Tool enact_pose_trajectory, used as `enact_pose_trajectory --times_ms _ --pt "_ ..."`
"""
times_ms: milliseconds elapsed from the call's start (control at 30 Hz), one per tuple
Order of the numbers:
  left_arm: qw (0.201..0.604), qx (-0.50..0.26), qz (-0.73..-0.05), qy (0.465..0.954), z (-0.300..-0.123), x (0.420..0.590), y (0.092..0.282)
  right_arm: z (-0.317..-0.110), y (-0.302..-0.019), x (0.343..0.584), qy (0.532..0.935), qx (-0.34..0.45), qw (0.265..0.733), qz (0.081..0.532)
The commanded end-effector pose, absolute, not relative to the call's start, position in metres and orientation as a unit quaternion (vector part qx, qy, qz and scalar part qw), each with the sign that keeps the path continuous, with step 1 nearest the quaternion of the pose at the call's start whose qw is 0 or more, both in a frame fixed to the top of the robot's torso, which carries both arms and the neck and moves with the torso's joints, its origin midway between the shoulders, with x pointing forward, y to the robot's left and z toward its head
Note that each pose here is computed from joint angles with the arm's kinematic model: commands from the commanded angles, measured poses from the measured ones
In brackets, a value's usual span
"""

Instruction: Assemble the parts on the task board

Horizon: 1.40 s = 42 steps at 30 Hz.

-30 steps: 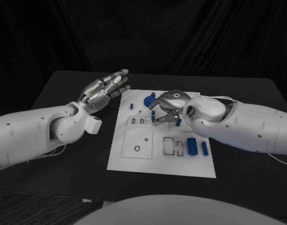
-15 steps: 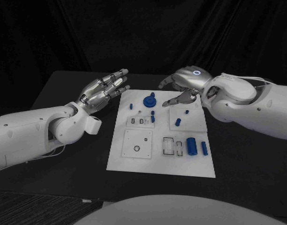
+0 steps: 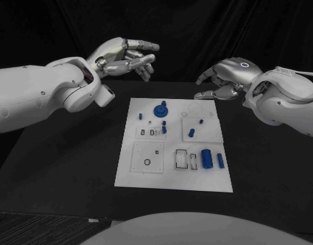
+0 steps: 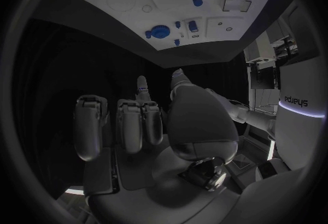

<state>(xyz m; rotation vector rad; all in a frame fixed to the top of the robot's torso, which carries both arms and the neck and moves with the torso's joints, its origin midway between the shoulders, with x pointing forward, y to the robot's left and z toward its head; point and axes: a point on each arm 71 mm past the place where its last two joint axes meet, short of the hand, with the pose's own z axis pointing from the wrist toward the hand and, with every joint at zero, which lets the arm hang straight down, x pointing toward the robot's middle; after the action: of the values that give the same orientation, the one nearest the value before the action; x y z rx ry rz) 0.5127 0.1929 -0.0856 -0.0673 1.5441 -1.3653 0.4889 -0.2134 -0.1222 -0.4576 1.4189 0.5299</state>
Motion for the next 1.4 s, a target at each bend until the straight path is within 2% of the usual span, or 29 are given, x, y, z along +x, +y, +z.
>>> enact_pose_trajectory --times_ms 33,200,367,633,933,1200,1400 --pt "0.579 0.123 -0.412 0.693 -0.087 0.517 0.179 -0.124 -0.218 0.486 0.632 -0.190 0.712 0.239" --pt "0.510 0.185 -0.293 0.787 -0.101 0.519 0.147 -0.124 -0.228 0.482 0.627 -0.178 0.721 0.236" --pt "0.444 0.210 -0.173 0.854 -0.115 0.520 0.122 -0.124 -0.238 0.479 0.626 -0.164 0.728 0.227" --pt "0.371 0.213 -0.102 0.898 -0.127 0.523 0.093 -0.125 -0.247 0.476 0.631 -0.150 0.730 0.216" --pt "0.343 0.220 -0.066 0.911 -0.135 0.526 0.078 -0.128 -0.244 0.474 0.643 -0.148 0.721 0.212" --pt "0.318 0.225 -0.037 0.920 -0.147 0.527 0.074 -0.134 -0.242 0.472 0.647 -0.148 0.716 0.215" --pt "0.314 0.215 -0.028 0.924 -0.156 0.529 0.078 -0.134 -0.239 0.471 0.644 -0.150 0.717 0.221"
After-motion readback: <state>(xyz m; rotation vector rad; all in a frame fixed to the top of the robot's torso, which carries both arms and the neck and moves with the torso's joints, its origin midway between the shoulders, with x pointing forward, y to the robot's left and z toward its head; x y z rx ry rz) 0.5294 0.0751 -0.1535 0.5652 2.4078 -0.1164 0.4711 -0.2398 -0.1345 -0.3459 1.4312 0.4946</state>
